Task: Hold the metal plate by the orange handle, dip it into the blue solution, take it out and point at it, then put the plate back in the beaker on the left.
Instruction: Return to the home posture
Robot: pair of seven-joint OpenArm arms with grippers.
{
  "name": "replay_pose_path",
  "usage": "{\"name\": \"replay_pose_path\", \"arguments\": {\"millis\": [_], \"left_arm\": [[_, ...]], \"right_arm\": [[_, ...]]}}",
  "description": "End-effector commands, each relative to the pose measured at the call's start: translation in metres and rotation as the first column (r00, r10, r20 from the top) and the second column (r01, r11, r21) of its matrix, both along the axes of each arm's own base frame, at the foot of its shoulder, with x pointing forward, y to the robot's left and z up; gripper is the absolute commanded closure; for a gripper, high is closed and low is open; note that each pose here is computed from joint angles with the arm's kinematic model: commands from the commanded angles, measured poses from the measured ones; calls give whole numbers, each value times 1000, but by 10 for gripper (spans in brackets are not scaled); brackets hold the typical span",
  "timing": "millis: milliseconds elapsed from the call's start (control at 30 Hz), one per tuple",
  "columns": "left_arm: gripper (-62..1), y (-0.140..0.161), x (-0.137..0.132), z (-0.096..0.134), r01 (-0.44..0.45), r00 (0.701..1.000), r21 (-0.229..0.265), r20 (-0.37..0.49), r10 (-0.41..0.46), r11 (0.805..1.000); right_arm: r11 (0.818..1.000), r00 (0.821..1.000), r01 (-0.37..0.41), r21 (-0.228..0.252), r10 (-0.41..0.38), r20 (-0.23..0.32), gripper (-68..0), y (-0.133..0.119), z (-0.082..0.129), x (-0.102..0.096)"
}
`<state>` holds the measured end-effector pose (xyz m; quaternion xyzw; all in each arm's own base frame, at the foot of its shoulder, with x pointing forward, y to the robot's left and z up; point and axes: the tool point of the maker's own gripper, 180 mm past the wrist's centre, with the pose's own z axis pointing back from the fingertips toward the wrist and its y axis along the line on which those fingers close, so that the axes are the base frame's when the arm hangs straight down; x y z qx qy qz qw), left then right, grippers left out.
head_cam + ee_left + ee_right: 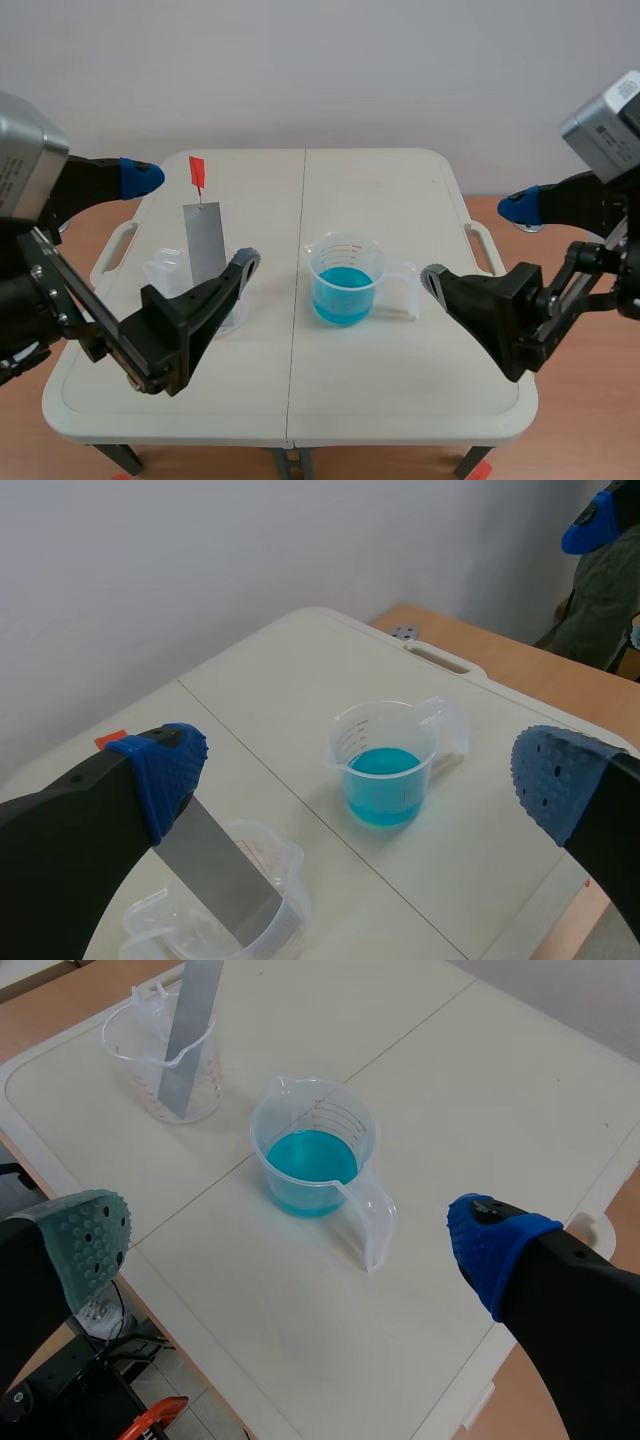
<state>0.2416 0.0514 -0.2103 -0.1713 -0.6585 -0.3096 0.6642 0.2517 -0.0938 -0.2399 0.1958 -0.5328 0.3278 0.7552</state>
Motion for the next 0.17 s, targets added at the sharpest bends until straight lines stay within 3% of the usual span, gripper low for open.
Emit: {"name": "replay_pose_path", "arguments": {"millis": [0,133], "left_arm": [[-623,-1,0,8,-1,1000,-24,23,2,1000],[-623,-1,0,8,-1,1000,-24,23,2,1000]], "right_arm": [[1000,1000,-12,13,12,24,-663,1,8,2],[1000,1000,-12,14,12,24,-663,1,8,2]]}}
